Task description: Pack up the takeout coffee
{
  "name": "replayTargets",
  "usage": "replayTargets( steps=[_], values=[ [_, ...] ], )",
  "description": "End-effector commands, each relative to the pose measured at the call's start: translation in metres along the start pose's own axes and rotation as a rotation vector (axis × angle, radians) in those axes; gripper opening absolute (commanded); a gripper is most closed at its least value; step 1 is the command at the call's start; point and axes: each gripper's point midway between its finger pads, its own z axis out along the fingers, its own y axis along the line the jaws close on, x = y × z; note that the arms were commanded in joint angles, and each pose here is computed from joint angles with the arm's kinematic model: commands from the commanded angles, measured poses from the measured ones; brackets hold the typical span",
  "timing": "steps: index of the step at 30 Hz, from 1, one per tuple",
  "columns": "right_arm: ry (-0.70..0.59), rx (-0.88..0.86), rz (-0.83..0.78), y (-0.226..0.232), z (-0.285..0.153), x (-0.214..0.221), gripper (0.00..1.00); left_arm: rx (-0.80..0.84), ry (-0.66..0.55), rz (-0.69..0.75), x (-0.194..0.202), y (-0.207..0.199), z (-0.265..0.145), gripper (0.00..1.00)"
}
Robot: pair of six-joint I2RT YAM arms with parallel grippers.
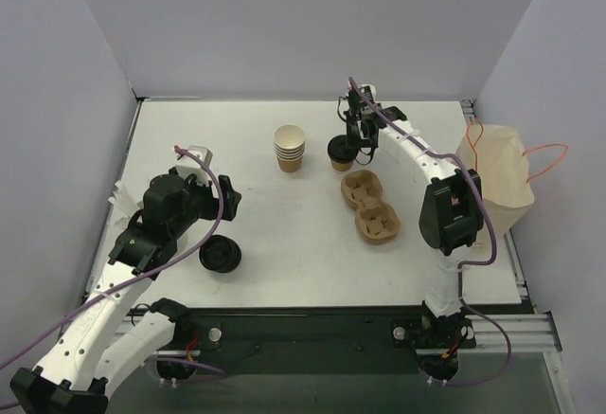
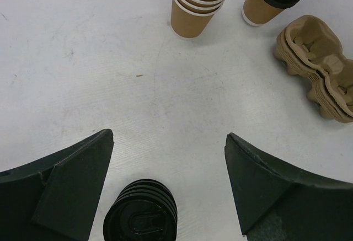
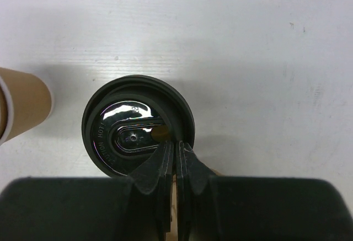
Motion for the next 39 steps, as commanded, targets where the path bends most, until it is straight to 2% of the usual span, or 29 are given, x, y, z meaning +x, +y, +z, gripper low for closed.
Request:
replayTargets(
  steps=[1, 5, 8, 12, 17, 25, 27, 29, 30, 31, 32, 33, 34, 39],
  values=[
    [-0.019, 0.039, 0.066, -0.015, 0.004, -0.015, 0.0, -0.006, -0.027, 0.02, -0.008, 0.001, -0.003, 0.92],
    [-0.004, 0.039, 0.089, -0.018, 0.01, -0.012, 0.02, -0.007, -0.023, 0.021, -0.007, 0.001, -0.002, 0.92],
    [0.005, 0.04, 0.1, -0.02, 0.012, -0.01, 0.11, -0.008, -0.026, 0.02, -0.008, 0.001, -0.003, 0.92],
    [-0.003, 0.032, 0.114, -0.02, 0.003, -0.015, 0.31, -0.014, -0.026, 0.02, -0.008, 0.002, -0.003, 0.92],
    [-0.053, 0.021, 0.12, -0.024, -0.026, -0.03, 0.39, -0.025, -0.025, 0.02, -0.008, 0.004, -0.003, 0.93],
    [-0.109, -0.025, 0.093, -0.026, -0.091, -0.031, 0.41, -0.045, -0.036, 0.015, -0.01, 0.006, -0.005, 0.97],
    [-0.147, -0.05, 0.094, -0.024, -0.121, -0.03, 0.47, -0.049, -0.039, 0.011, -0.011, 0.007, -0.006, 0.97],
    [-0.137, -0.048, 0.086, -0.025, -0.132, -0.012, 0.54, -0.056, -0.045, 0.005, -0.011, 0.007, -0.007, 0.97],
    [-0.164, -0.063, 0.081, -0.025, -0.154, -0.009, 0.55, -0.058, -0.049, 0.002, -0.012, 0.008, -0.007, 0.97],
    [-0.152, -0.045, 0.072, -0.028, -0.158, 0.003, 0.56, -0.072, -0.055, -0.002, -0.013, 0.01, -0.008, 0.97],
    [-0.16, -0.045, 0.074, -0.03, -0.167, 0.007, 0.6, -0.077, -0.061, -0.01, -0.014, 0.011, -0.009, 0.97],
    [-0.195, -0.049, 0.085, -0.034, -0.186, 0.008, 0.68, -0.08, -0.061, -0.011, -0.013, 0.011, -0.009, 0.97],
    [-0.183, -0.037, 0.091, -0.04, -0.194, 0.015, 0.71, -0.084, -0.066, -0.012, -0.015, 0.012, -0.009, 0.97],
    [-0.244, 0.076, 0.136, -0.082, -0.242, 0.028, 0.73, -0.067, -0.059, -0.011, -0.013, 0.009, -0.008, 0.97]
  ],
)
